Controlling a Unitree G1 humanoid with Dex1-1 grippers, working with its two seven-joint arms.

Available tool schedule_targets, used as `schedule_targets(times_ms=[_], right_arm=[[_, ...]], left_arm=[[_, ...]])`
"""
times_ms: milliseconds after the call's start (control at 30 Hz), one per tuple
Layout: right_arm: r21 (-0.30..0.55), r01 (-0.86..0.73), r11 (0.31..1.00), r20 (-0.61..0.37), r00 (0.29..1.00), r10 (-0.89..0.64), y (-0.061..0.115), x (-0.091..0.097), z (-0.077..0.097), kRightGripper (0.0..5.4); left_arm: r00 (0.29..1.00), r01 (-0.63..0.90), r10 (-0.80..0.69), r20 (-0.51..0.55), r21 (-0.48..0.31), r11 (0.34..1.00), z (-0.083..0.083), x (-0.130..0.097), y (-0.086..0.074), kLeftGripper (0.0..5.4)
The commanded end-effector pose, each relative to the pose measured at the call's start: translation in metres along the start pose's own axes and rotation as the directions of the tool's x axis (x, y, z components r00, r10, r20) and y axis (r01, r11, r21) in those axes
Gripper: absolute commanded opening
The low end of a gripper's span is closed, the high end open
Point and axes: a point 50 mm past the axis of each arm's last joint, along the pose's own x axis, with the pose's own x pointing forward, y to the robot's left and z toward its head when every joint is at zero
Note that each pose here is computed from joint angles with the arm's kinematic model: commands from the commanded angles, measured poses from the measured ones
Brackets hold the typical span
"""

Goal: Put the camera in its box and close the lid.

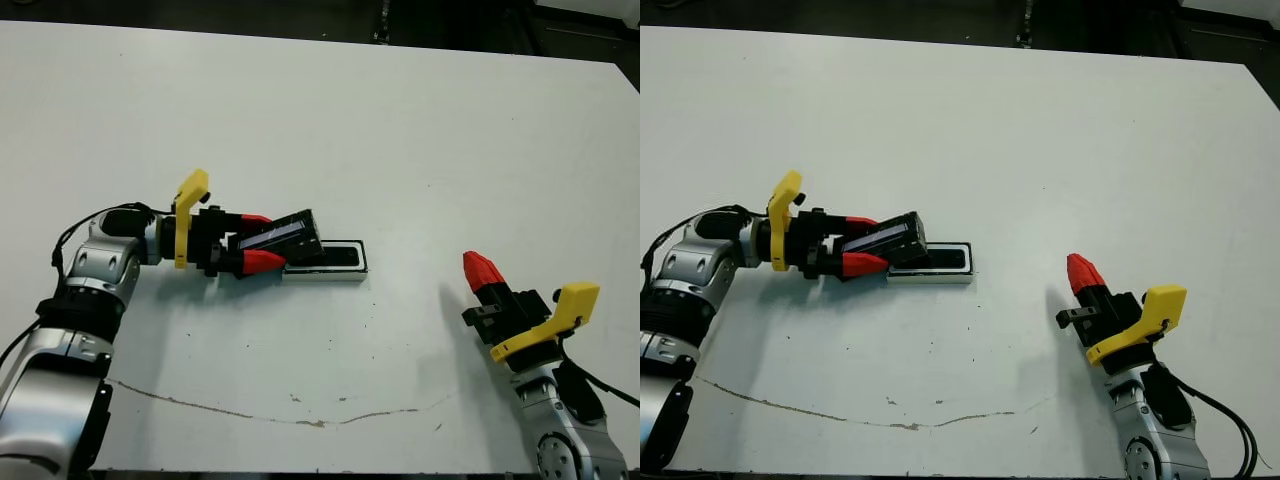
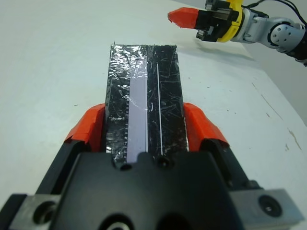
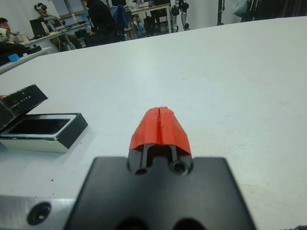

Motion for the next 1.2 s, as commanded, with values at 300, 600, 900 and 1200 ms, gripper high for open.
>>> schedule_targets(times_ms=[300, 600, 900, 1200], right_arm=[[0.005, 0.013, 1.000, -0.032, 0.999, -0.012, -0.002, -0.002, -0.002, 0.00], [-0.002, 0.013, 1.000, -0.035, 0.999, -0.013, -0.003, -0.003, -0.002, 0.00], [-0.001, 0.009, 1.000, -0.029, 1.000, -0.009, -0.004, -0.003, -0.003, 0.00], [-0.010, 0.015, 1.000, -0.033, 0.999, -0.015, -0.003, -0.003, -0.002, 0.00]], left_arm=[[0.999, 0.004, -0.006, -0.034, -0.042, 0.999, -0.024, 0.015, -0.014, 3.16], [0.999, -0.030, 0.029, -0.035, -0.003, 1.000, -0.027, 0.021, -0.021, 3.16], [0.998, -0.025, 0.027, -0.061, 0.033, 0.999, -0.028, 0.029, -0.023, 3.16], [0.991, 0.034, -0.023, -0.130, 0.088, 0.996, -0.022, 0.043, -0.019, 3.16]])
